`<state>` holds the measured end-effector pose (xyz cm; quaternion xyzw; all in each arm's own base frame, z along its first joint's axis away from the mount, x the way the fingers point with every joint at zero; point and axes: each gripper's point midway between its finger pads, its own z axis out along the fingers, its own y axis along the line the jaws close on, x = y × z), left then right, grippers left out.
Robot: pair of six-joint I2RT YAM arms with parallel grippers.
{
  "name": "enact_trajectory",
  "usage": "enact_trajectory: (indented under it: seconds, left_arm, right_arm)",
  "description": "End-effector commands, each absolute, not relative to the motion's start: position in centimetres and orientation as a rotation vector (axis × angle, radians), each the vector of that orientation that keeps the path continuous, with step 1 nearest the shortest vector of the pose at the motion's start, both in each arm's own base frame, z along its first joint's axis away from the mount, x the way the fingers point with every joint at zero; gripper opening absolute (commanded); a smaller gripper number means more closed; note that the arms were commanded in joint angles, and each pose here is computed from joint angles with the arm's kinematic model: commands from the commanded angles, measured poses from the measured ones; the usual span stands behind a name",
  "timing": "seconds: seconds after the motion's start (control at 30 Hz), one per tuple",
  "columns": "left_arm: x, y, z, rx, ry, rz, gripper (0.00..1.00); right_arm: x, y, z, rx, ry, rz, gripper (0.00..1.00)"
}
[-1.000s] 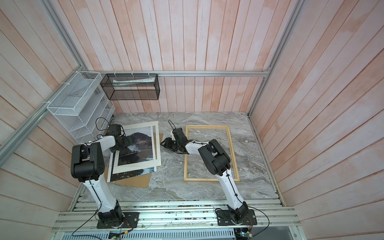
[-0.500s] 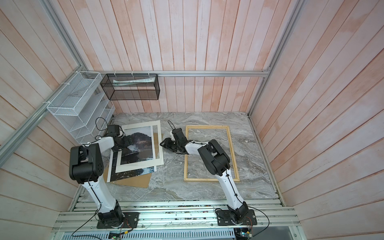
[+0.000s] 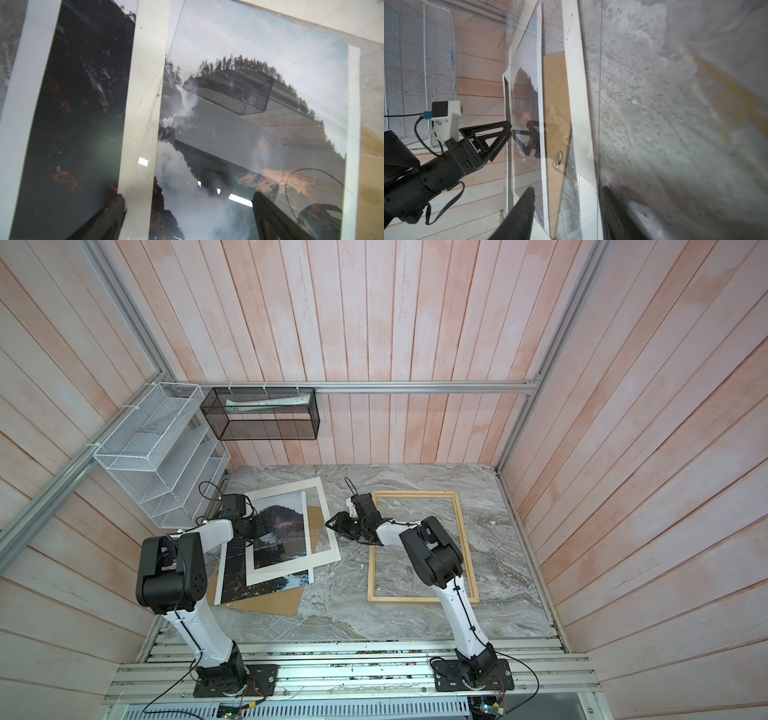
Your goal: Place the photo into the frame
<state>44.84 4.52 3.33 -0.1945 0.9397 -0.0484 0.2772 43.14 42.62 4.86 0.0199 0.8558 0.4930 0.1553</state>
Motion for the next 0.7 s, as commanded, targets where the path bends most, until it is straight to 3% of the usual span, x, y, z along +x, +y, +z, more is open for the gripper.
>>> enact_trajectory:
  seconds: [0.0,0.23,0.67]
  left_arm:
    - [41.4,3.0,0.0,-0.566,2.666,-0.187,0.96]
    - [41.4,2.9,0.2,-0.552,2.662,-0.188,0.96]
    - [41.5,3.0,0.4,-0.554,2.648,-0.183,0.96]
  right_arm:
    - [42.9,42.8,5.1,0.002,2.42,1.478,0.51]
    - [42.9,43.4,6.6,-0.079,2.379,1.521,0.5]
    - [45.3,41.7,5.2,-0.071,2.439,1.261,0.53]
